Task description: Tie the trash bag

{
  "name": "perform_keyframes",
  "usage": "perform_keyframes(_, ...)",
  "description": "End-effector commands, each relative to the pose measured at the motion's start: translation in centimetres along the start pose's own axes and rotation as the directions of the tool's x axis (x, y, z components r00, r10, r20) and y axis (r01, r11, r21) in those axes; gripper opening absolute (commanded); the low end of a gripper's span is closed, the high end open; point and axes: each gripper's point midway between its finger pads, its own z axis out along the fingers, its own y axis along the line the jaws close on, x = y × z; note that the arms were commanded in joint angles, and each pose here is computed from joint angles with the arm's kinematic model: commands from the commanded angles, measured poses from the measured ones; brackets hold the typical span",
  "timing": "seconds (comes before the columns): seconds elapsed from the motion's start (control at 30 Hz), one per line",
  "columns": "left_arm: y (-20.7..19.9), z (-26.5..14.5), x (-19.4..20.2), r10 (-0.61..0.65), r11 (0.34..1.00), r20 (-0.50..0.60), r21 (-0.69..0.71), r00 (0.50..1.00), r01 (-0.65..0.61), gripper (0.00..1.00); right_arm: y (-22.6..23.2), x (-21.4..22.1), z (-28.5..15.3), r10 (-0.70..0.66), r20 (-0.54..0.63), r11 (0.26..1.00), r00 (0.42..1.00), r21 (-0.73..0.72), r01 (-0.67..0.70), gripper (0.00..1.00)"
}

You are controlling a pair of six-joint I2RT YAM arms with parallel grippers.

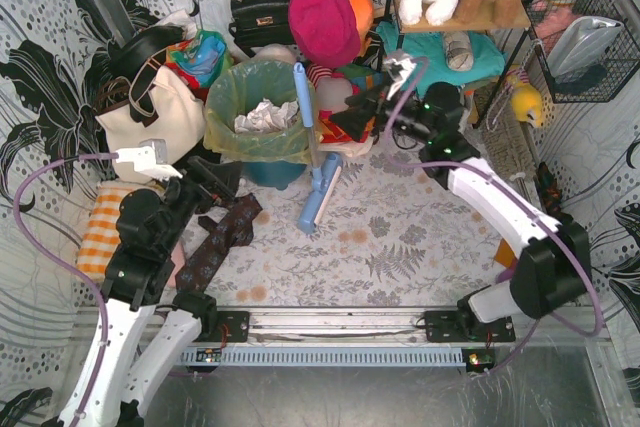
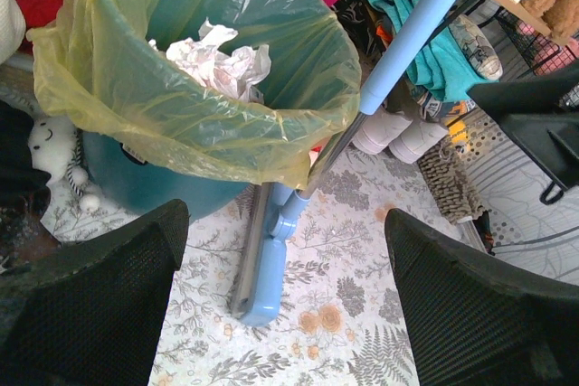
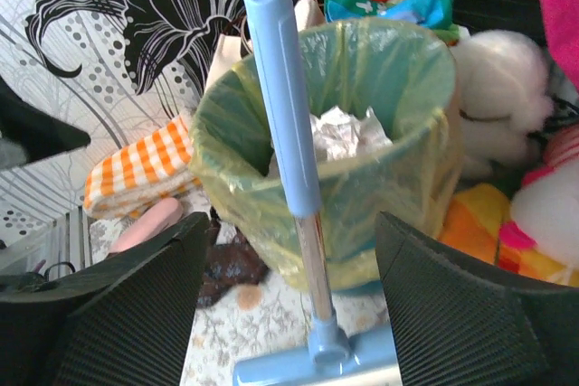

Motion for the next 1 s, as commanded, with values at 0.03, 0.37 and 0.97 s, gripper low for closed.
perform_keyframes(0.03, -0.3, -1.0, -1.0, -0.018, 1.000, 0.026, -0.008, 1.000, 0.018, 0.98, 0.7, -2.3, 5.0, -0.052, 0.050, 0.998, 0.997, -0.026, 0.054, 0.69)
perform_keyframes(0.37, 0.4, -1.2, -0.6, -0.024, 0.999, 0.013, -0.043, 1.000, 0.025, 0.98, 2.3, -0.5, 10.3, -0.017, 0.015, 0.992, 1.000, -0.122, 0.018, 0.60)
perform_keyframes(0.97, 0.3, -1.1, -0.9, -0.020, 0.999, 0.019, -0.043, 1.000, 0.021, 0.98, 1.0, 0.2, 10.7, -0.025, 0.010, 1.000, 1.000, -0.003, 0.025, 0.10)
